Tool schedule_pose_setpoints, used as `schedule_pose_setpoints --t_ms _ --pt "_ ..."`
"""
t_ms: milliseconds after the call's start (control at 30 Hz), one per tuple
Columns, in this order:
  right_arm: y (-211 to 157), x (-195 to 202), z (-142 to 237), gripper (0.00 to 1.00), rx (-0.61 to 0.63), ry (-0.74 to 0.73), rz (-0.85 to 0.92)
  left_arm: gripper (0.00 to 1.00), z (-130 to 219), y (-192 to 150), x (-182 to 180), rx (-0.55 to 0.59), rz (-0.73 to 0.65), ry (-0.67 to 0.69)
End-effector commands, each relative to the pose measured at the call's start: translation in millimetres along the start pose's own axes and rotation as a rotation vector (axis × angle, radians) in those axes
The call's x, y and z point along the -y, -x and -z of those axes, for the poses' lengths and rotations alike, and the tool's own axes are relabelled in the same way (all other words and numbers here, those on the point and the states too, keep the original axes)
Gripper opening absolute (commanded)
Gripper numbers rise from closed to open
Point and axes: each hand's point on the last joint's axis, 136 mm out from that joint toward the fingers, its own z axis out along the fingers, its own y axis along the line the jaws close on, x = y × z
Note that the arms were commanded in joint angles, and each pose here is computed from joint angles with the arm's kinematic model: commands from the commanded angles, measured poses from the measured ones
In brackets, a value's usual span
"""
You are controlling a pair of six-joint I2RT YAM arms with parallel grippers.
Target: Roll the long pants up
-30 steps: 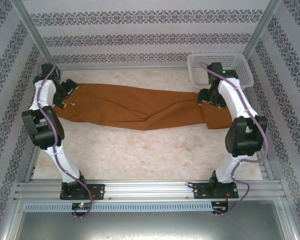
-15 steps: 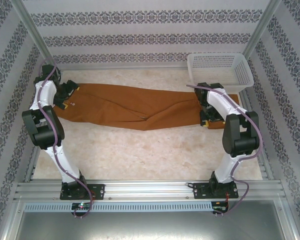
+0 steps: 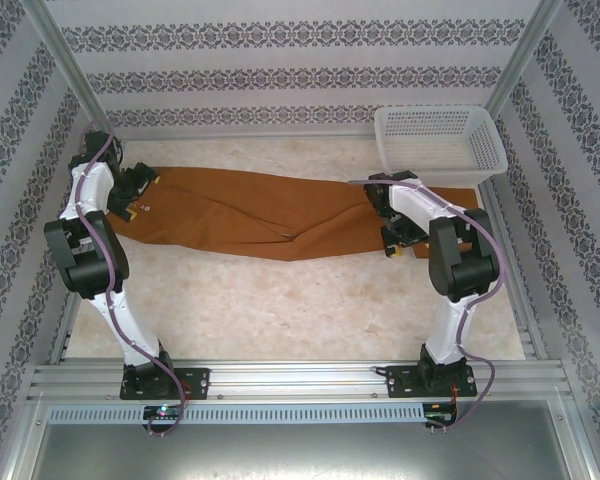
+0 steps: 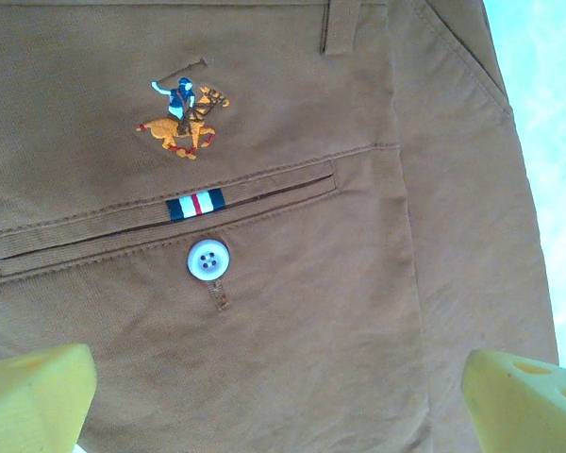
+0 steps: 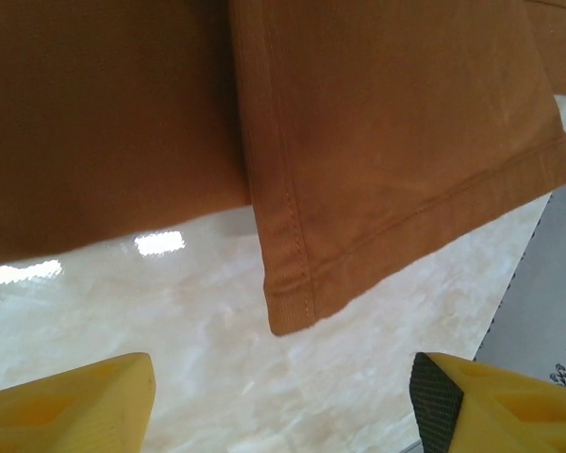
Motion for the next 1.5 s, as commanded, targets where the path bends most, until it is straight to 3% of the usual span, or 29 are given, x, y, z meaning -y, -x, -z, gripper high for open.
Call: schedule_pose_setpoints --t_ms 0,200,367,900,1300,1467 --pt "11.4 7.2 -3.8 0.69 0.022 -0.061 0.011 1.0 13.3 5.5 -0.1 0.036 -0.013 -0.005" --pt "21.5 17.3 -7.1 0.63 0.03 -0.135 0.029 1.0 13.4 6.3 -1.6 0.04 -0.014 0.005" --pt "21.3 23.1 -10.4 0.39 0.022 -0.152 0.035 1.0 11.8 6.1 -2.4 0.037 -0.01 0.007" --pt "1.5 14.6 -14.6 0.55 -0.012 -0.121 0.024 1.0 8.8 5.5 -3.7 0.032 -0.004 0.011" --pt "-2.2 -5.3 -16.8 0.57 -0.027 -0.122 0.06 1.0 8.0 4.7 -3.6 0.028 -0.001 0.009" --pt "0.3 0.6 -21.9 0.5 -0.02 -0.172 0.062 1.0 10.5 5.5 -6.3 0.033 -0.01 0.028"
